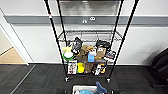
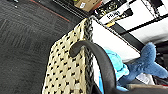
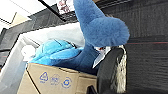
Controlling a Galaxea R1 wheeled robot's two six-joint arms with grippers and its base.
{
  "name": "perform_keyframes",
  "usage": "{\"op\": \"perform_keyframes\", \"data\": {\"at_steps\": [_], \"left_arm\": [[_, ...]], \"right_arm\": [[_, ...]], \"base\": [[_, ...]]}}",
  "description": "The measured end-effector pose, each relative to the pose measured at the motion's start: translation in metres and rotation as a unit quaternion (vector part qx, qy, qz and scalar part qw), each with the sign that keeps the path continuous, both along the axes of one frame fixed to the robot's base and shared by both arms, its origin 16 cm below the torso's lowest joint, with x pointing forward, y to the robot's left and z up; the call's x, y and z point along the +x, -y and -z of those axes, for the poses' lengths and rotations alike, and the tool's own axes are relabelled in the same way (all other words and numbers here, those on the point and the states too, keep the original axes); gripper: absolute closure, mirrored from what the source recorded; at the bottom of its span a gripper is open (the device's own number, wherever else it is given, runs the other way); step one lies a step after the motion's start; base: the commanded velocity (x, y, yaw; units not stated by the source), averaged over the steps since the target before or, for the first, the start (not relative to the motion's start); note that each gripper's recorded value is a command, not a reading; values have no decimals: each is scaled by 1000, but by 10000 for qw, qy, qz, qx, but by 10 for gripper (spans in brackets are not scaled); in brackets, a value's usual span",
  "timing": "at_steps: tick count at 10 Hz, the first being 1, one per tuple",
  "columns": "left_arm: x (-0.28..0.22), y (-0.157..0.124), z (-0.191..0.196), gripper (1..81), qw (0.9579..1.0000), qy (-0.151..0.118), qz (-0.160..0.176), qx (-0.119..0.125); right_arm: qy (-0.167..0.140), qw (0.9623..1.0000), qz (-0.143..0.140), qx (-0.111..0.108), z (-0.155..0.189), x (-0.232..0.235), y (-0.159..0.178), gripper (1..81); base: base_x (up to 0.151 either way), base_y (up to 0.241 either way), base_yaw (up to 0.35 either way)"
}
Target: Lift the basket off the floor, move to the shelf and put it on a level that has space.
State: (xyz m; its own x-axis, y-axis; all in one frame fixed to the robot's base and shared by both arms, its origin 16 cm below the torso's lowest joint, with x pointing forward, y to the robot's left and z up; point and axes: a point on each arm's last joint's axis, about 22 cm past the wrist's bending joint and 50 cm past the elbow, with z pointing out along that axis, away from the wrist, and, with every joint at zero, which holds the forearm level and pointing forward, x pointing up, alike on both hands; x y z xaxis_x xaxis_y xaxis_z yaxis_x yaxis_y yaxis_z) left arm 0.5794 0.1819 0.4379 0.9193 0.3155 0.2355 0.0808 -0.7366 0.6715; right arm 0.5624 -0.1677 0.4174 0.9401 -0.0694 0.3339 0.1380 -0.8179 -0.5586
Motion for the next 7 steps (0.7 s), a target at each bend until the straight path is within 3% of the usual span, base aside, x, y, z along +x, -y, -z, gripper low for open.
{"op": "perform_keyframes", "data": {"at_steps": [7], "left_arm": [[-37, 12, -48, 811, 9998, -134, 46, -112]], "right_arm": [[-102, 9999, 35, 0, -47, -33, 7, 811]], "base": [[0, 0, 0]]}}
